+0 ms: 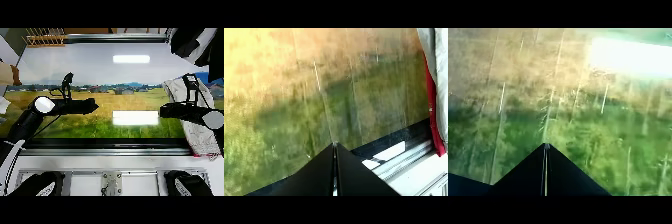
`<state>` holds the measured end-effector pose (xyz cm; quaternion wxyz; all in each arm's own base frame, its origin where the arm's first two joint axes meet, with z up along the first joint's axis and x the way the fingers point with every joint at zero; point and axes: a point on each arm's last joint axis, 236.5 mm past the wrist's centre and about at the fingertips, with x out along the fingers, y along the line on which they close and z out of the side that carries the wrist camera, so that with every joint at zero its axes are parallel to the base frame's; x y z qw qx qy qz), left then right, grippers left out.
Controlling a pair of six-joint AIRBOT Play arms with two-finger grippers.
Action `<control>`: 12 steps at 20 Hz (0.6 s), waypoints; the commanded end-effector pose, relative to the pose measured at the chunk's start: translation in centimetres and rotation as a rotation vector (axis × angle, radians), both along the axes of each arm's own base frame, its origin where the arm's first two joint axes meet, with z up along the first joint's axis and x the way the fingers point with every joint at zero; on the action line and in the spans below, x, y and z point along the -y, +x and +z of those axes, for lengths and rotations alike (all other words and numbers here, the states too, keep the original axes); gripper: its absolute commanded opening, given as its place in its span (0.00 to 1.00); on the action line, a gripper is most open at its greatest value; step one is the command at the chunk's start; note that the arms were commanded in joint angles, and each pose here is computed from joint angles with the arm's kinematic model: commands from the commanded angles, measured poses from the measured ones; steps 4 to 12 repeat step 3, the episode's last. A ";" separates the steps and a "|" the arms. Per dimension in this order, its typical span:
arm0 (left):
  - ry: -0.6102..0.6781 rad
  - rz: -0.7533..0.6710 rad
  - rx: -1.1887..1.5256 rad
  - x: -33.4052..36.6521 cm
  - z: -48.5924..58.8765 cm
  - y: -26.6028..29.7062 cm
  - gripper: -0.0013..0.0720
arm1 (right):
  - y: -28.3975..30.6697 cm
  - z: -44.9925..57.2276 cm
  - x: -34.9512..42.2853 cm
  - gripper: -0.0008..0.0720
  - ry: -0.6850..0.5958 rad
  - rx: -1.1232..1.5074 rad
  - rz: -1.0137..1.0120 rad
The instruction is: Fold the clothes and pants, and hang the long-sleeved shirts on hangers.
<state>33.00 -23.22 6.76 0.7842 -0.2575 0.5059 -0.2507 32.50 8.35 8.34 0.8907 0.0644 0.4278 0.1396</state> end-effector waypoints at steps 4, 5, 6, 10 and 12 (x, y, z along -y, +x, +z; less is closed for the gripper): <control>0.001 0.000 0.001 0.0 0.0 0.0 0.03 | 0.0 0.0 0.0 0.05 0.001 -0.001 0.001; 0.001 0.000 0.001 0.0 0.0 0.0 0.03 | 0.0 0.0 0.0 0.05 0.001 -0.001 0.001; 0.001 0.000 0.001 0.0 0.0 0.0 0.03 | 0.0 0.0 0.0 0.05 0.001 -0.001 0.001; 0.001 0.000 0.001 0.0 0.0 0.0 0.03 | 0.0 0.0 0.0 0.05 0.001 -0.001 0.001; 0.001 0.000 0.001 0.0 0.0 0.0 0.03 | 0.0 0.0 0.0 0.05 0.001 -0.001 0.001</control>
